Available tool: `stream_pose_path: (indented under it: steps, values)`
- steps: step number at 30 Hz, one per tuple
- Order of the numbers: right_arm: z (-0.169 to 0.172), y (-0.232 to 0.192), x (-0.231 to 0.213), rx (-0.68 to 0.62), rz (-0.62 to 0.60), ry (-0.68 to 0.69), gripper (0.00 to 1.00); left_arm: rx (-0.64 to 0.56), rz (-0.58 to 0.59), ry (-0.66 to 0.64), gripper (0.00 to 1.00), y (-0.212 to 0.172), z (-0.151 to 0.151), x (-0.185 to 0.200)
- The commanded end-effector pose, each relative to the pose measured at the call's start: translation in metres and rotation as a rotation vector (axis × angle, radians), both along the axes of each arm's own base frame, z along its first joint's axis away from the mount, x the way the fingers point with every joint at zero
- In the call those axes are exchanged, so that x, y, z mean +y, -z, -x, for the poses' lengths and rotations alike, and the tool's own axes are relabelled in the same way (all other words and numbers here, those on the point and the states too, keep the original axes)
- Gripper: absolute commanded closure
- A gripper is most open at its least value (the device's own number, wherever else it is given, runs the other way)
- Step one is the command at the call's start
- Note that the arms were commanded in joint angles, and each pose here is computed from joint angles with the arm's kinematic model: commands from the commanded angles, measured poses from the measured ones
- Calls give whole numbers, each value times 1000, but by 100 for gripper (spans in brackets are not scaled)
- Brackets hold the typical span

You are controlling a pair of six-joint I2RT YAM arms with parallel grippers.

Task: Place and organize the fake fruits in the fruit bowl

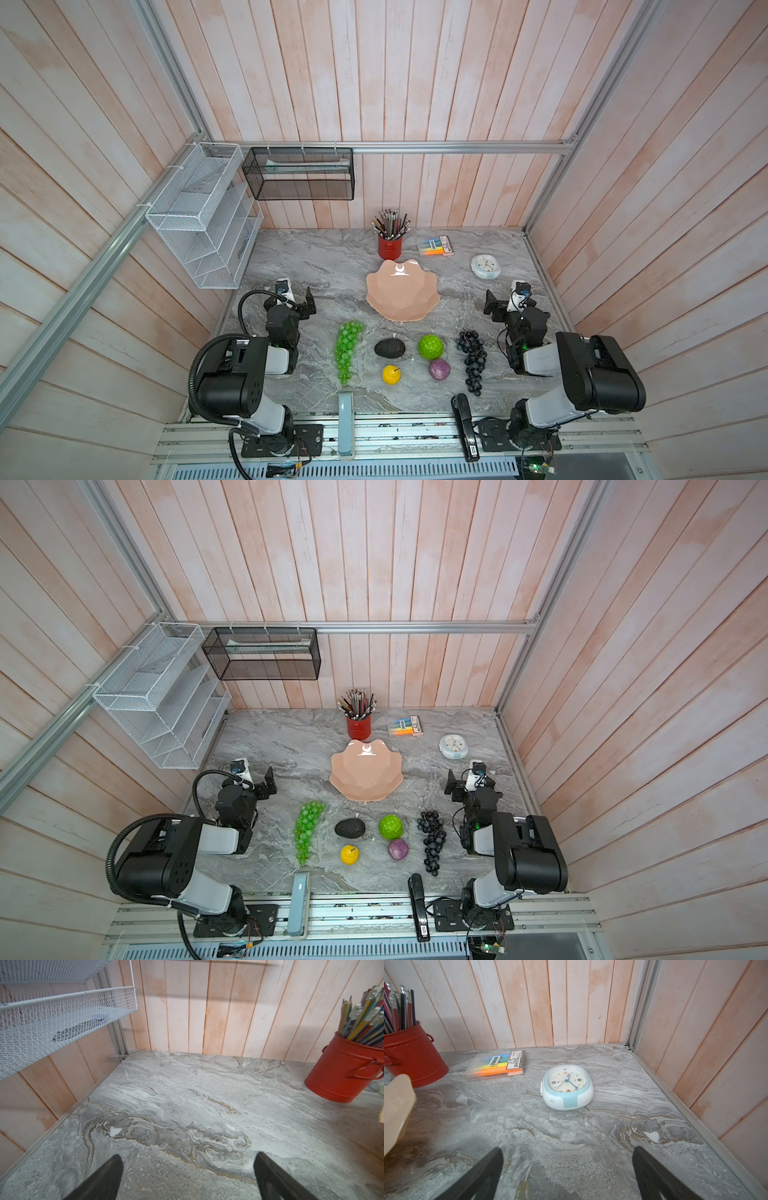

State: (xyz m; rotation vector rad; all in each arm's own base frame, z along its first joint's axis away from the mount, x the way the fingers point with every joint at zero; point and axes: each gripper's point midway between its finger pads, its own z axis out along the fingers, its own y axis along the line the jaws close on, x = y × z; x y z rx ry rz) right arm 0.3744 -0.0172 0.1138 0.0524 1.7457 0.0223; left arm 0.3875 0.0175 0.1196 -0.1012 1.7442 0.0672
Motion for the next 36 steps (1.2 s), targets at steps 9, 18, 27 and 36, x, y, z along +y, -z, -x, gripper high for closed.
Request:
stream_pose_path:
  steps: [9, 18, 27, 36]
  values:
    - [-15, -61, -19, -11, -91, 133, 7, 91, -13, -244, 0, -37, -19, 33]
    - [-13, -99, 61, 187, -191, -98, 14, 341, 62, -254, 0, -68, -25, -3]
    - [84, -63, 189, 567, -126, -464, 15, 366, 235, -7, 0, -93, -3, -84]
    - [136, -5, 233, 846, -39, -595, 10, 317, 363, 23, 0, -98, -3, -95]
